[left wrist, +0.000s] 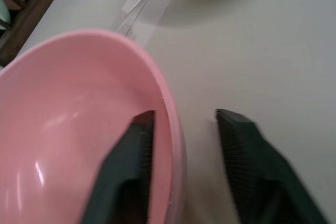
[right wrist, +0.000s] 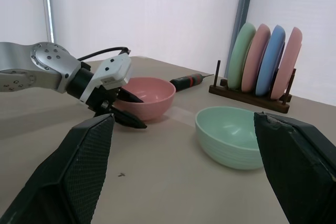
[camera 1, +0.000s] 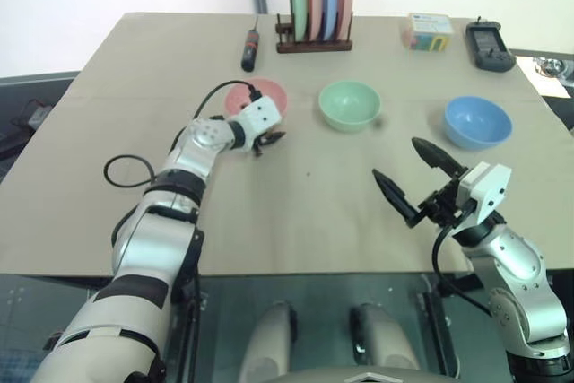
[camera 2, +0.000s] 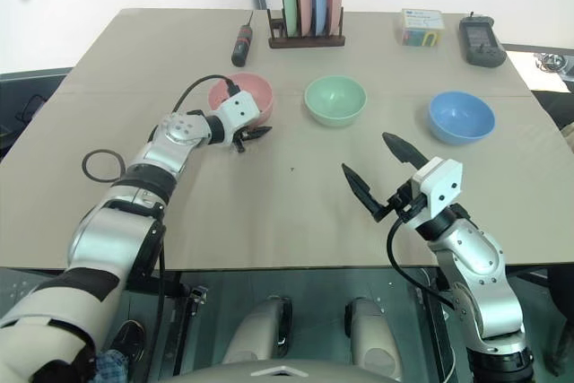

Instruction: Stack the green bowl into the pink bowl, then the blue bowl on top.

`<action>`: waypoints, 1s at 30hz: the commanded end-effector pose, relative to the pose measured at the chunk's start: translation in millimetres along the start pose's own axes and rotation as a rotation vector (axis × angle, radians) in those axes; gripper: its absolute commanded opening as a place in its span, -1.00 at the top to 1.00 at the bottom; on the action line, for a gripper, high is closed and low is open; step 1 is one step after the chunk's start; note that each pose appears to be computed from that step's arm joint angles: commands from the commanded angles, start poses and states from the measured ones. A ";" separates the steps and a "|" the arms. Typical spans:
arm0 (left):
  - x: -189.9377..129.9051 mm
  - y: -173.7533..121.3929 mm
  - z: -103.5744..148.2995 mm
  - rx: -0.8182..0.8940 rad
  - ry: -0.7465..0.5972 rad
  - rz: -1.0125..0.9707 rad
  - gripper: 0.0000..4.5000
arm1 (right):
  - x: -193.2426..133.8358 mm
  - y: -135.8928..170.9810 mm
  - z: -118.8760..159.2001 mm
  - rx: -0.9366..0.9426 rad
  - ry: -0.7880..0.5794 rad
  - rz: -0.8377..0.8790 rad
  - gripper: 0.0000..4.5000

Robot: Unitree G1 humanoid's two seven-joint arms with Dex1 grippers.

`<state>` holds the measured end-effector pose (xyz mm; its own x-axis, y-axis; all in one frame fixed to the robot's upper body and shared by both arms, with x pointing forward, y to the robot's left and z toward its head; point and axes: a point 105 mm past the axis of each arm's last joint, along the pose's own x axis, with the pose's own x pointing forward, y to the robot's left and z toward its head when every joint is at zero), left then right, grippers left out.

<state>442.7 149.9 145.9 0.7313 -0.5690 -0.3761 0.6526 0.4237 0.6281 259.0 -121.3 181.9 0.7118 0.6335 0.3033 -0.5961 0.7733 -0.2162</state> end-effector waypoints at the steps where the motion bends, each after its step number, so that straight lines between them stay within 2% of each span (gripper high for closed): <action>1: -1.6 -1.5 11.1 0.022 -0.040 -0.053 0.96 | -1.0 -2.1 12.9 -0.035 -0.048 -0.001 -0.98; 5: -14.4 -26.7 23.5 0.062 -0.107 -0.254 0.96 | -0.7 -3.8 11.6 -0.034 -0.044 0.009 -0.98; 11: -58.3 -80.5 53.2 0.125 -0.189 -0.566 0.96 | 2.2 -5.5 10.0 -0.030 -0.037 0.047 -0.98; 16: -66.9 -98.7 68.1 0.169 -0.211 -0.619 0.96 | 6.9 -5.7 9.2 -0.030 -0.038 0.080 -0.98; 20: -65.7 -105.8 88.5 0.171 -0.307 -0.636 0.96 | 10.1 -4.8 9.1 -0.028 -0.039 0.095 -0.98; 26: -67.1 -100.3 100.4 0.153 -0.384 -0.591 0.09 | 9.5 -5.1 8.1 -0.026 -0.029 0.107 -0.98; 27: -67.1 -98.0 100.4 0.145 -0.388 -0.576 -0.13 | 9.7 -5.7 8.2 -0.028 -0.027 0.107 -0.98; 30: -73.5 -88.2 104.6 0.085 -0.435 -0.519 -0.63 | 11.0 -9.1 6.8 -0.034 -0.011 0.114 -0.98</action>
<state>313.4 79.8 165.2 0.1391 -0.8905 -0.4332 0.8940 -0.0752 0.4417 270.6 -120.2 184.2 0.6513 0.7099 0.2681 -0.6615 0.7042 -0.2578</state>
